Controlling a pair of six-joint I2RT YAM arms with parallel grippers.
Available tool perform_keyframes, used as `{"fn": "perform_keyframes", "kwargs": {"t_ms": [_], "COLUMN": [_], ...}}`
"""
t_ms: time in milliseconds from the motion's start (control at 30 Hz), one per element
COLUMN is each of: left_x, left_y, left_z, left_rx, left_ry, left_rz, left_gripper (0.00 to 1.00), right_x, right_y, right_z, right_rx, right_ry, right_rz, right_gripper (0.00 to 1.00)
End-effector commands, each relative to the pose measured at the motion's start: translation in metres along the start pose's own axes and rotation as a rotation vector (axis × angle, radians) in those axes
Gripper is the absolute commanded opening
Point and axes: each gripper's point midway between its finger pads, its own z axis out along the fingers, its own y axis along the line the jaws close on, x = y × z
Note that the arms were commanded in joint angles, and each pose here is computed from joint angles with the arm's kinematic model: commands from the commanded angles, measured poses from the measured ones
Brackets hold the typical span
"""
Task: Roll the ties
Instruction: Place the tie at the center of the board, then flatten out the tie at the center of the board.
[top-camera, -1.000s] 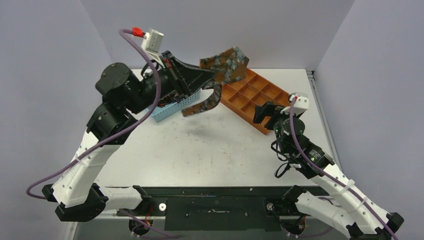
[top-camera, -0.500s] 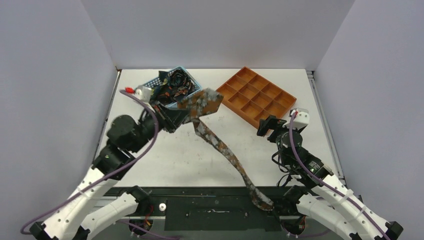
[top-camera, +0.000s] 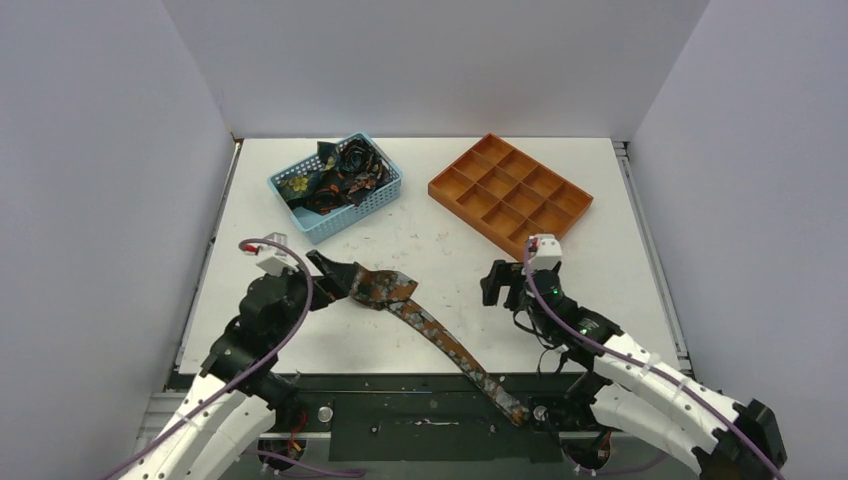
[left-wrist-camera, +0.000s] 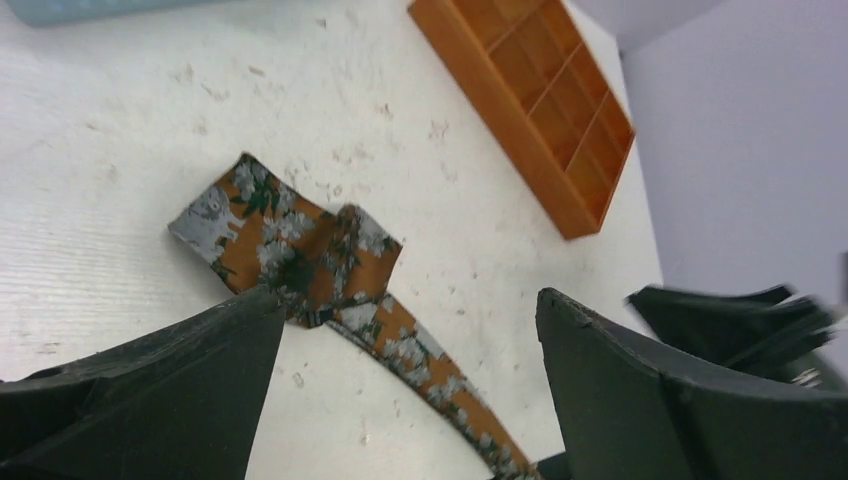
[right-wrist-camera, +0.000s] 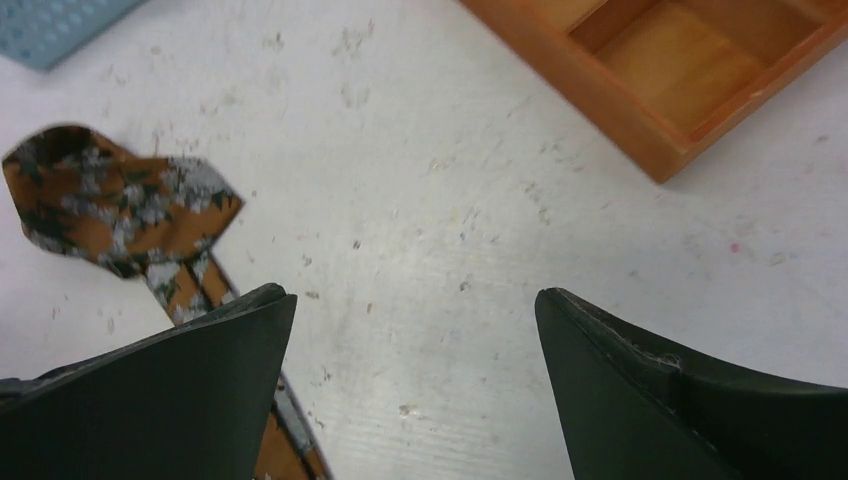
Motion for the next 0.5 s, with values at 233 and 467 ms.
{"fn": "perform_keyframes", "kwargs": {"t_ms": [233, 467], "left_x": [0.039, 0.074], "left_y": [0.049, 0.070], "left_z": [-0.004, 0.019], "left_rx": [-0.265, -0.290], "left_ry": [0.140, 0.173], "left_rz": [-0.124, -0.252], "left_gripper": [0.93, 0.93], "right_x": [0.096, 0.139], "right_y": [0.095, 0.077], "right_z": [0.028, 0.042], "right_rx": [-0.215, -0.099], "right_ry": [0.203, 0.331], "right_rz": [-0.165, -0.210], "right_gripper": [0.98, 0.98]}}
